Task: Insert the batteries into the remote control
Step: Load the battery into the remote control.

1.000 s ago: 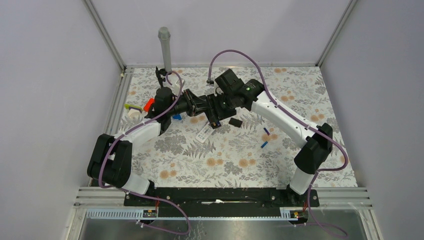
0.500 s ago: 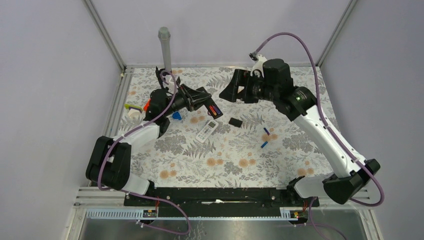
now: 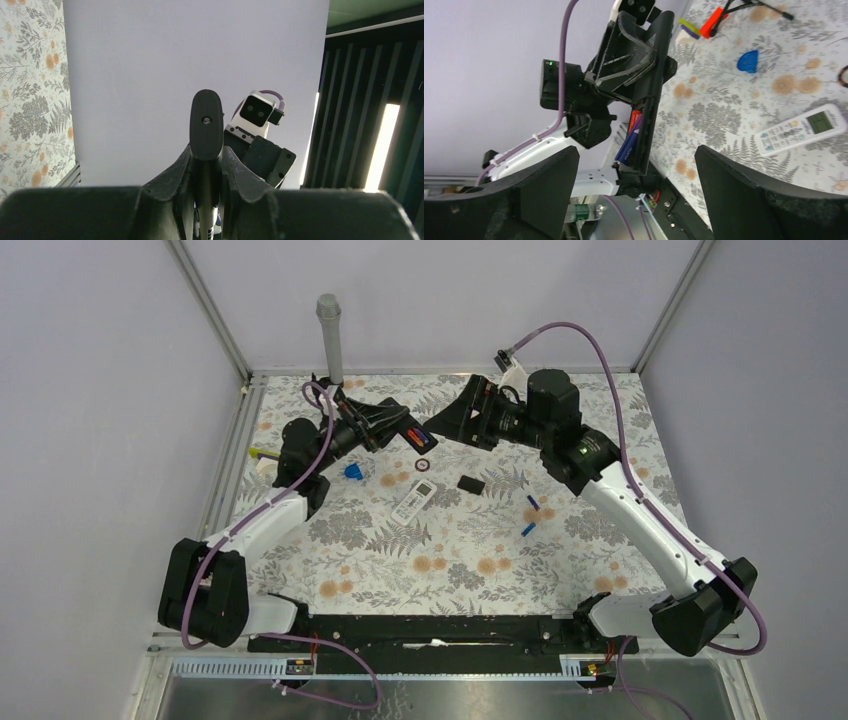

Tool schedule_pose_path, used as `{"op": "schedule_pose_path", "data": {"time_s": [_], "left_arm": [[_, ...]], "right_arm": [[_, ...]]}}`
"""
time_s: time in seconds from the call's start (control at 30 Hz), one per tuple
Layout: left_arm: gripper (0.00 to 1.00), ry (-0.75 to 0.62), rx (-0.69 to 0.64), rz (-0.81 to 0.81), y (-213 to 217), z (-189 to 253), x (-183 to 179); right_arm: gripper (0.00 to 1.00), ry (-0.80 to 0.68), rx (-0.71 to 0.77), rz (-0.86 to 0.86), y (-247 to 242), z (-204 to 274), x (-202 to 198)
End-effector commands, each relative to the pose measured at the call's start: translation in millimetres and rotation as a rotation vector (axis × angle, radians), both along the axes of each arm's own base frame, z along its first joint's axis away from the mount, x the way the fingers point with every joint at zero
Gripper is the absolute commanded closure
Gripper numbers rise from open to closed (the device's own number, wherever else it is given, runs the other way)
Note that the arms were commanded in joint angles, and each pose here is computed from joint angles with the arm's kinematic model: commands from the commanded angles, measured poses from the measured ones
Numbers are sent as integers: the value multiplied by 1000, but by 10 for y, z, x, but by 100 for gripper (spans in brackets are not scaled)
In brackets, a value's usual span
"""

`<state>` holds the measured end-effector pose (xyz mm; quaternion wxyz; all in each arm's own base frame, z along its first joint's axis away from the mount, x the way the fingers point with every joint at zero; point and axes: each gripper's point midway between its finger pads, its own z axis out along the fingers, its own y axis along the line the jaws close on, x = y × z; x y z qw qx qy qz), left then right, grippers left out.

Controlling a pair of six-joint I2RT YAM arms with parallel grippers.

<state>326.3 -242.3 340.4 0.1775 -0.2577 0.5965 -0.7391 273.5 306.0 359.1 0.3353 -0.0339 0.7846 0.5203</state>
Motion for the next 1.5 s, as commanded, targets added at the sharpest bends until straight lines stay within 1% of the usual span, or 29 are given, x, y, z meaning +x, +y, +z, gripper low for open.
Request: {"op": "schedule_pose_path", "data": {"time_s": [0.0, 0.17, 0.3, 0.43, 0.57, 0.77, 1.2, 1.33, 1.47], "left_arm": [[100, -56, -62, 32, 72, 378, -28], [100, -34, -51, 42, 85, 375, -36], [100, -1, -37, 47, 93, 342, -48], [100, 31, -39, 50, 103, 329, -53], [100, 43, -42, 48, 104, 349, -58], [100, 42, -43, 48, 105, 365, -63], [100, 23, -44, 47, 102, 431, -72], [100, 1, -47, 36, 78, 524, -83], [100, -19, -48, 35, 80, 576, -100]], "right_arm": [[10, -54, 142, 67, 72, 356, -118], [25, -77, 142, 112, 98, 314, -173], [28, -118, 173, 141, 114, 358, -218], [31, -124, 159, 156, 125, 291, -220], [40, -108, 139, 165, 149, 198, -202], [51, -88, 141, 173, 184, 145, -175], [57, -39, 96, 147, 205, -29, -76], [59, 41, 46, 119, 211, -244, -12], [61, 80, 41, 118, 241, -325, 20]]}}
